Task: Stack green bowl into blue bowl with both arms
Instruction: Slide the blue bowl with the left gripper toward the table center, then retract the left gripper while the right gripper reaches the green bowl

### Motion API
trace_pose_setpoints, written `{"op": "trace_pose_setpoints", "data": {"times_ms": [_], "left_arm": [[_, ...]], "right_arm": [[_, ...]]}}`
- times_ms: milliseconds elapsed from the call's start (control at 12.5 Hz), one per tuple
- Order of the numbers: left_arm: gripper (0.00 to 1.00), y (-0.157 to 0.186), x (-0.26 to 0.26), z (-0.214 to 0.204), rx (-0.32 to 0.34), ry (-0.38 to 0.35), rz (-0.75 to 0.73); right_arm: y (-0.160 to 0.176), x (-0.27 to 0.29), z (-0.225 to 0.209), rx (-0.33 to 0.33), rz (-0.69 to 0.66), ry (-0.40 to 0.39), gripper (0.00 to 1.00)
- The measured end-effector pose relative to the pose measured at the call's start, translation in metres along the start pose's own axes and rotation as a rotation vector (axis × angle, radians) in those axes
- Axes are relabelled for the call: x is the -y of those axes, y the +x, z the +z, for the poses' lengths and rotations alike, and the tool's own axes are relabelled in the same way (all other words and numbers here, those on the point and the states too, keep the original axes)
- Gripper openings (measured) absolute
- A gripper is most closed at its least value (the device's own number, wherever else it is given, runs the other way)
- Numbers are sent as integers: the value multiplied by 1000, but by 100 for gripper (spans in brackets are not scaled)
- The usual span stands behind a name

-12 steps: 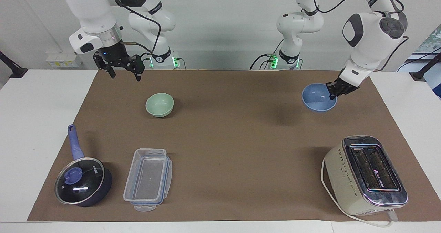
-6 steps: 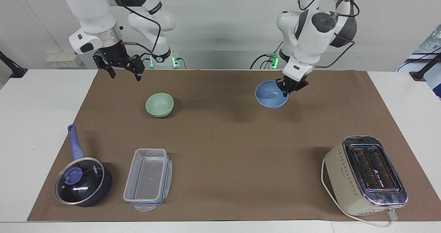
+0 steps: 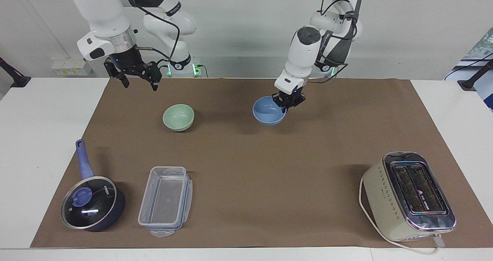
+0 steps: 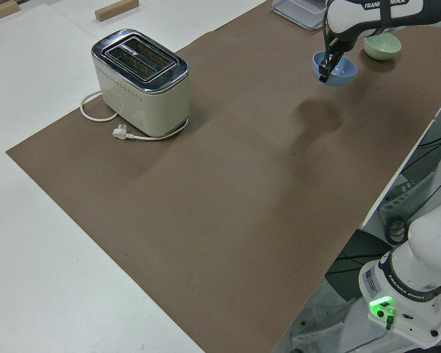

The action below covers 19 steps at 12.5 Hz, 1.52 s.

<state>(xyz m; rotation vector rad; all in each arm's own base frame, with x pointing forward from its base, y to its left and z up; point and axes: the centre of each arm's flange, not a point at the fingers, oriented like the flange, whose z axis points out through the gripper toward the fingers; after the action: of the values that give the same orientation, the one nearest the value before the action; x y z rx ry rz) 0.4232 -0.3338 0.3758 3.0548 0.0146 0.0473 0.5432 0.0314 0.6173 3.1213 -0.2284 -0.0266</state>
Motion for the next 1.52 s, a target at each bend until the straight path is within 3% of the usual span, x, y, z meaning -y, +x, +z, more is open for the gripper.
{"op": "trace_pose_setpoints", "data": {"times_ms": [321,401,642,882,962,1283,1524], "left_arm": [[6,-23,-24,36,-19,-18,15],[14,-23,-25,36,-26,-25,6],[51,-14,-20,32,-43,-35,-18],[93,22,5,13,-65,-42,-72],[100,36,17,4,-62,-35,-77],[100,97,88,-44,-58,-13,-74],[100,127,148,-79,-28,9,-41]], "right_arm": [[0,-1,0,0,1,0,100],[0,-1,0,0,1,0,100],[0,-1,0,1,1,0,100],[0,-1,0,1,2,0,100],[0,-1,1,1,2,0,100],[1,-3,13,-9,5,1,100],[-6,-13,53,-12,-15,-3,100]]}}
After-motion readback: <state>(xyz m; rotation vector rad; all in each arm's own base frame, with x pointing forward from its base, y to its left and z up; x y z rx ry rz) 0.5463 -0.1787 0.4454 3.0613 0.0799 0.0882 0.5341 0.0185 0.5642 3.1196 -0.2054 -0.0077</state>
